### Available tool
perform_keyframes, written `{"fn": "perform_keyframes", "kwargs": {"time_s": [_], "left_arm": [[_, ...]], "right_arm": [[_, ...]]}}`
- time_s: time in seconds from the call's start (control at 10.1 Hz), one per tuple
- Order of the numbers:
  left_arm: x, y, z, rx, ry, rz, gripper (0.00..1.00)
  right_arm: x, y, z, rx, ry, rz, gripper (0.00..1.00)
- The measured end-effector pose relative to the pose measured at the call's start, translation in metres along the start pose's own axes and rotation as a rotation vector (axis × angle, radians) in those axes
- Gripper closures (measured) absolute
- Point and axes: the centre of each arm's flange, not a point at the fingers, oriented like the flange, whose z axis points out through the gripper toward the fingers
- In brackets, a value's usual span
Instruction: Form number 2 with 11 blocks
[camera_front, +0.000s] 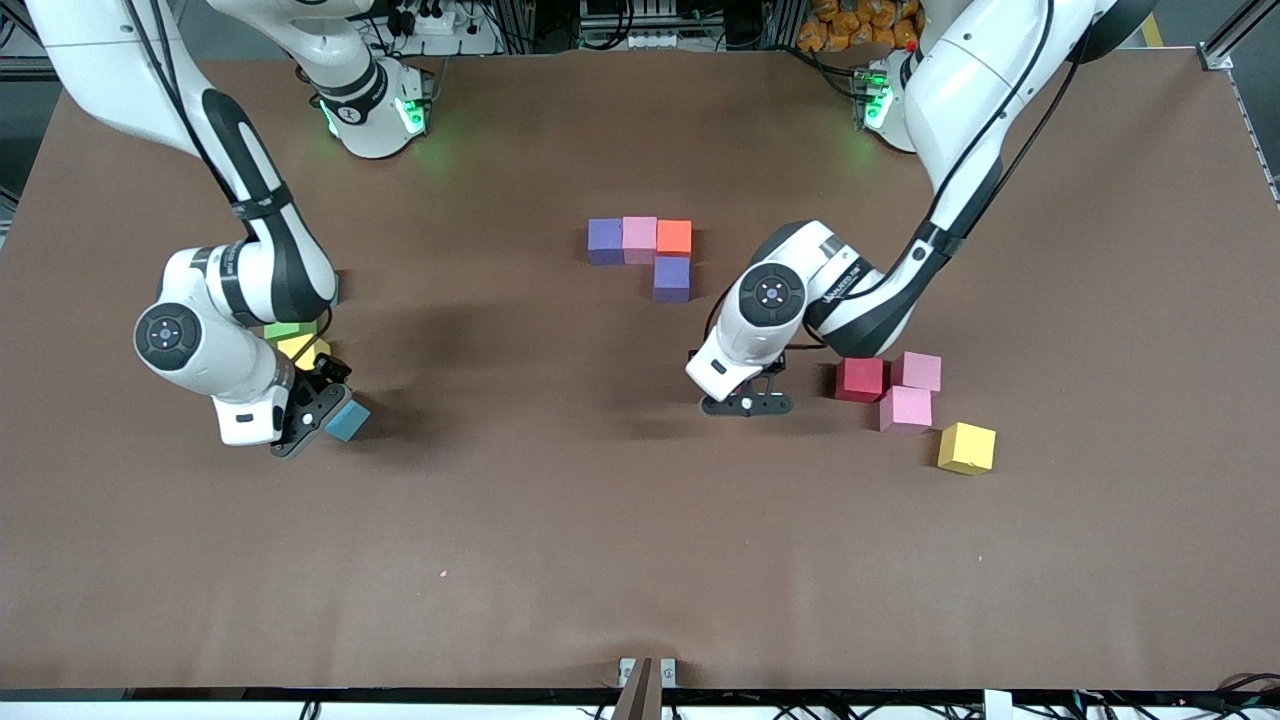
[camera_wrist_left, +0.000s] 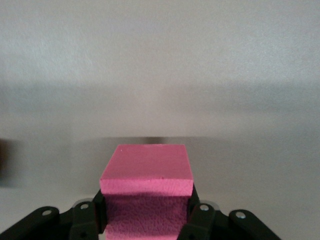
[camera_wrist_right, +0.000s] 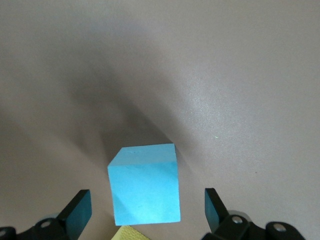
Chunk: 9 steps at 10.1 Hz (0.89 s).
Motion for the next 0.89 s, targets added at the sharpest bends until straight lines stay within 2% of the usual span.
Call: {"fn": "perform_keyframes", "kwargs": {"time_s": [0.39,0.49,0.89], "left_arm": [[-0.02,0.016,0.006,-0.016,-0.043,-0.041,0.41],[-0.027,0.021,0.009,-0.016,-0.05,-0.04,0.44],[-0.053,0.035,0.022,-0.038,-0.061,-0.01,0.44]], "right_arm": [[-0.015,0.015,0.013,0.047,0.036,-0.065,0.0],[-0.017,0.017,0.018,0.057,0.038,-0.066,0.0],[-0.012,0.01,0.03,0.097,0.059,-0.055,0.0]]}}
